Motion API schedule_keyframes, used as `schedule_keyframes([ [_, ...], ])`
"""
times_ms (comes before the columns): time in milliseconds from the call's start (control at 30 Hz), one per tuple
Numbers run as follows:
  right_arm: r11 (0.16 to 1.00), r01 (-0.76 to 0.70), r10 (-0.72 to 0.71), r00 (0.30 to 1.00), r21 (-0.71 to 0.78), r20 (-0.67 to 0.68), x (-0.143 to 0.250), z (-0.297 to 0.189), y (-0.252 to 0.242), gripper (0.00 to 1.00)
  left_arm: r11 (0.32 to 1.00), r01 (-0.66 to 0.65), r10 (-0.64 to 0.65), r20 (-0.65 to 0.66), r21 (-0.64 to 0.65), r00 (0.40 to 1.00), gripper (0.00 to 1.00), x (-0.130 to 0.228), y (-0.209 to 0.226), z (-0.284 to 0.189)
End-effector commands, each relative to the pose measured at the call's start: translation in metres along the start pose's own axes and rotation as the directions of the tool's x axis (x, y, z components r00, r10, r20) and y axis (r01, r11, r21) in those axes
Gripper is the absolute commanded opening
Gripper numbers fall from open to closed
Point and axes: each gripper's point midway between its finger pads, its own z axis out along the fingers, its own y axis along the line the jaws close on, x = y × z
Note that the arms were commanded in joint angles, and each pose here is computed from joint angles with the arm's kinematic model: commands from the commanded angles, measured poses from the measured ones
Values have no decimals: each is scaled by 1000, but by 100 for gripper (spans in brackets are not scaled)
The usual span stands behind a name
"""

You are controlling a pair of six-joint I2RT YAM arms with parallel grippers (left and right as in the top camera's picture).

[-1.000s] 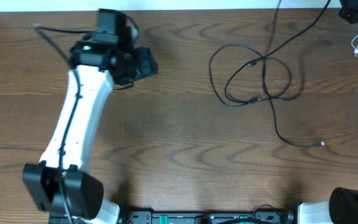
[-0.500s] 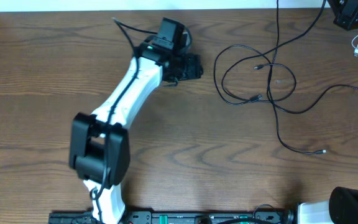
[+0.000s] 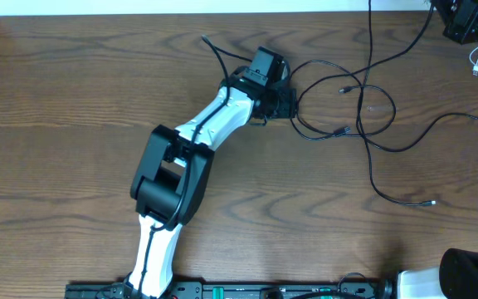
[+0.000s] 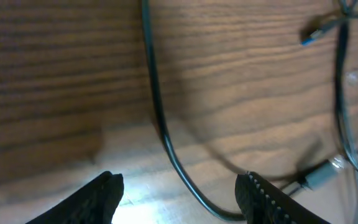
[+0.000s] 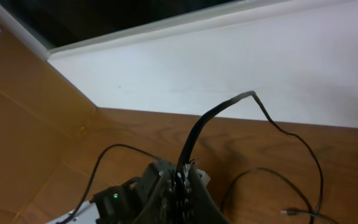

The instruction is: Untangle cables

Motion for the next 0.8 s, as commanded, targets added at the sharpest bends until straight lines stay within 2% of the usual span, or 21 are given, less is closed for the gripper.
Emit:
schedule_keyframes([
  [0,1000,7,-7,1000,17,-12,3,3,-6,1,994,-1,6,37,-114,999,64,-1,19,16],
  [333,1000,13,-13,1000,21,-17,4,5,-9,1,976,-34,50,71,-214,996,61,3,23,30],
  [667,999,9,-9,1000,35,-22,5,8,-14,1,959,-70,84,36,-275,996,38,24,26,57],
  [733,999,9,-8,1000,53,-19,4,8,-17,1,955,-76,87,27,-286,996,28,29,28,61],
  [767,998,9,-8,1000,58,-19,4,8,-18,1,952,-77,89,27,-297,996,19,29,29,61],
])
